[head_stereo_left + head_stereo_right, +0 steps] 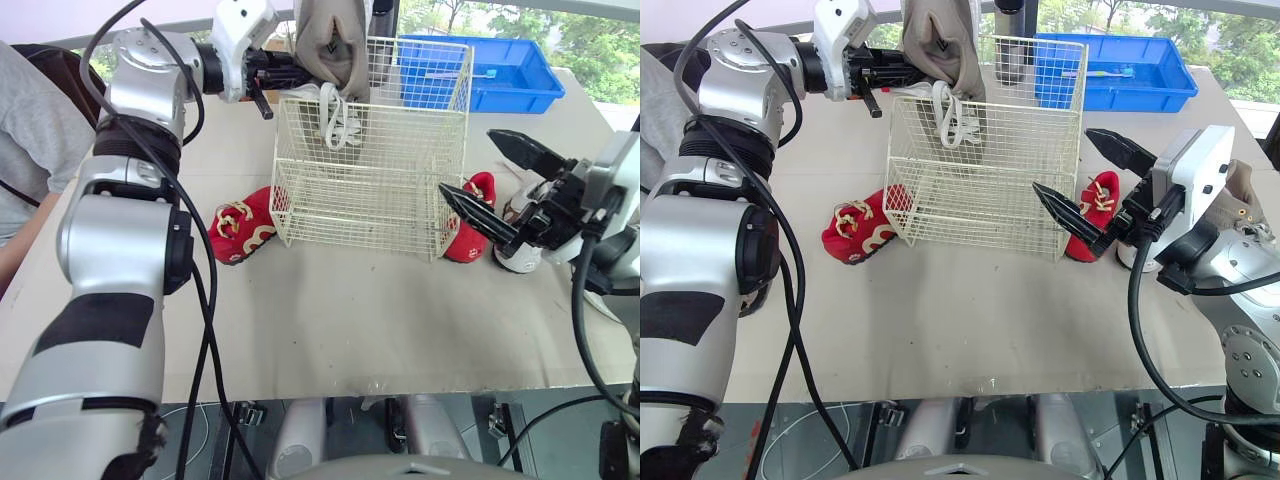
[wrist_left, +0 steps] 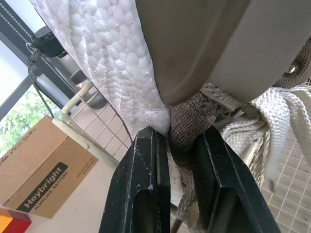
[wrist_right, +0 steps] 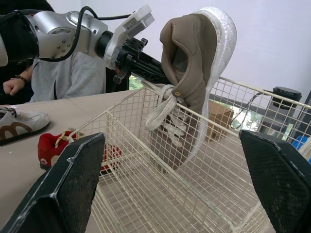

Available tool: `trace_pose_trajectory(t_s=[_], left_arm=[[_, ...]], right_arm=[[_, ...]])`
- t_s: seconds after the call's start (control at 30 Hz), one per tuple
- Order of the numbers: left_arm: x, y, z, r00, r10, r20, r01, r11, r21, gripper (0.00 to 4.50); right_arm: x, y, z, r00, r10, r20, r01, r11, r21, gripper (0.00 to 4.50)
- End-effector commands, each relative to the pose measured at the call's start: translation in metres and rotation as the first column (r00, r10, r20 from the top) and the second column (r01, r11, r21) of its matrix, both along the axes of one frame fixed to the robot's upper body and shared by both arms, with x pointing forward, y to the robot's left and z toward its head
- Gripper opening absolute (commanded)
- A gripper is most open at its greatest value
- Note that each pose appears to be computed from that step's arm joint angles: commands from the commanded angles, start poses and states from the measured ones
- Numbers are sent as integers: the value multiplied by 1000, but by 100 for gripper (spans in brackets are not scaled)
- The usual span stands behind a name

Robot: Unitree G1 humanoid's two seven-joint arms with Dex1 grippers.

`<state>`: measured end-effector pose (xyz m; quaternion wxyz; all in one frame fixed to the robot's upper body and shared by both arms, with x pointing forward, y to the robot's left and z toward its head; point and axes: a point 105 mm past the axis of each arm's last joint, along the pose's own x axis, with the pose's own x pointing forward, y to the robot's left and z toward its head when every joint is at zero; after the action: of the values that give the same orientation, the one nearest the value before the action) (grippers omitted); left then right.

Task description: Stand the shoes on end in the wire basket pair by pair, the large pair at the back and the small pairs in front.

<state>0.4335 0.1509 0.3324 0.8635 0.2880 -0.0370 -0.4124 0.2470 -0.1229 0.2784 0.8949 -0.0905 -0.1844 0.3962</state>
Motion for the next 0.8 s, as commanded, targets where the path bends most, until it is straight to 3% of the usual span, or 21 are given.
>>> trace_pose_trajectory(t_s=[0.03, 0.23, 0.3, 0.43, 0.5, 0.57, 0.67, 0.8], left_arm=[[-5, 6, 17, 999, 2, 36, -2, 1000, -7, 90], [-10, 25, 29, 998, 51, 39, -50, 998, -29, 384], [-13, 32, 35, 996, 71, 51, -69, 997, -38, 442], [-27, 45, 57, 995, 69, 77, -60, 992, -113, 442], [-46, 39, 69, 997, -53, 56, 67, 962, -265, 442], [-80, 27, 73, 961, -276, 30, 258, 850, -459, 442], [-110, 8, 49, 916, -401, -34, 303, 743, -597, 442], [-143, -35, -10, 855, -501, -133, 311, 701, -642, 442]], right_arm=[[-1, 2, 8, 999, 10, 36, -10, 1000, 1, 426], [1, 2, 6, 1000, 12, 21, -12, 1000, -4, 426], [1, 1, 5, 1000, 9, 17, -9, 1000, -4, 426], [9, -5, 3, 999, -33, -5, 33, 999, -6, 426], [18, -15, -1, 993, -119, -16, 119, 992, -32, 426], [27, -24, -9, 980, -192, -50, 188, 979, -80, 426], [27, -40, -12, 969, -236, -75, 228, 969, -94, 426], [39, -86, -26, 891, -409, -196, 383, 910, -160, 426]])
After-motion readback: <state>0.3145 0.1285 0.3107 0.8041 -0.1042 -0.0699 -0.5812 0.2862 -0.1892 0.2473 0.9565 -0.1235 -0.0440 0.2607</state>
